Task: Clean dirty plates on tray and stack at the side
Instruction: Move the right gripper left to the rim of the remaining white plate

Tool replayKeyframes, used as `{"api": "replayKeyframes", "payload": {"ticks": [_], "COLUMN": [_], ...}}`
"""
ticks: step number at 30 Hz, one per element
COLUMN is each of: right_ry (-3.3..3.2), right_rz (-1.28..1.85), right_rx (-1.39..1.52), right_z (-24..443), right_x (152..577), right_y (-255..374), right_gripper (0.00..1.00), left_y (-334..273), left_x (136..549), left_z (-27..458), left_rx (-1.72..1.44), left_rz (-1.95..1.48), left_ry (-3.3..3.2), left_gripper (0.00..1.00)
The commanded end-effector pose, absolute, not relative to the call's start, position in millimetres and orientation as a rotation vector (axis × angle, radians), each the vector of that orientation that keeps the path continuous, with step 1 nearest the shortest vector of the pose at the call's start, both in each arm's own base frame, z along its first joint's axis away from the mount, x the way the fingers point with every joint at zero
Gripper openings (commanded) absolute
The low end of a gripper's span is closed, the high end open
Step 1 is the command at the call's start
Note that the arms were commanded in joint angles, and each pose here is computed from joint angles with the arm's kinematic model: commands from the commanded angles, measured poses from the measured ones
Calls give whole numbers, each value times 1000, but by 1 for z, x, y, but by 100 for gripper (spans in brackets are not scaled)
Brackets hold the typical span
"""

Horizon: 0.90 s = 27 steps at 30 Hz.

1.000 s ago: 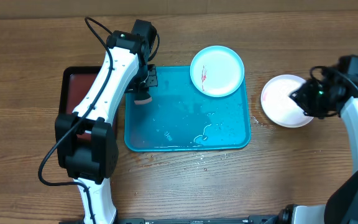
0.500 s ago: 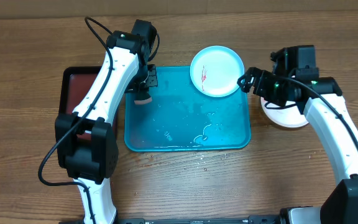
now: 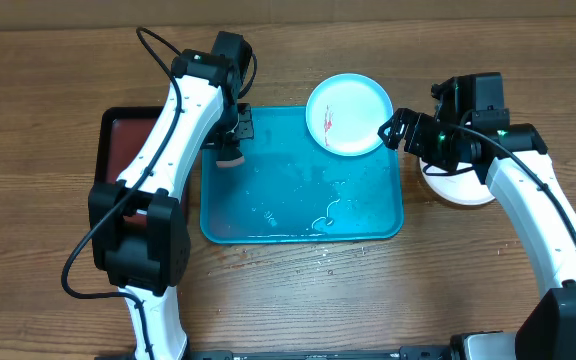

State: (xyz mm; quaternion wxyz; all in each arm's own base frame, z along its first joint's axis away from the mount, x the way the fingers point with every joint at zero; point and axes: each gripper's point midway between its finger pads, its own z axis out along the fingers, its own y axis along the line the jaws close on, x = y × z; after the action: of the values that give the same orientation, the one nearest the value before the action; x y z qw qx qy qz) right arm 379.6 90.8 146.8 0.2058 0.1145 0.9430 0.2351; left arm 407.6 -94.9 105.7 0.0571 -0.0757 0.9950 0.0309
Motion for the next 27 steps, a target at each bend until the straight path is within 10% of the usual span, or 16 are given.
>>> {"api": "replayKeyframes", "payload": {"ticks": [1,27], "right_ry": [2597,2598], "right_rz": [647,647], "right_rx": [306,306], "right_z": [157,157], "right_x": [384,384], "right_y": [91,91], "right_gripper": [100,100], "left_y": [-100,-99], "left_x": [406,397], "left_z": [106,105], "left_rx": [-199,-164], "left_rz": [72,83], "left_ry": [3021,3059], "left_gripper": [4,4]}}
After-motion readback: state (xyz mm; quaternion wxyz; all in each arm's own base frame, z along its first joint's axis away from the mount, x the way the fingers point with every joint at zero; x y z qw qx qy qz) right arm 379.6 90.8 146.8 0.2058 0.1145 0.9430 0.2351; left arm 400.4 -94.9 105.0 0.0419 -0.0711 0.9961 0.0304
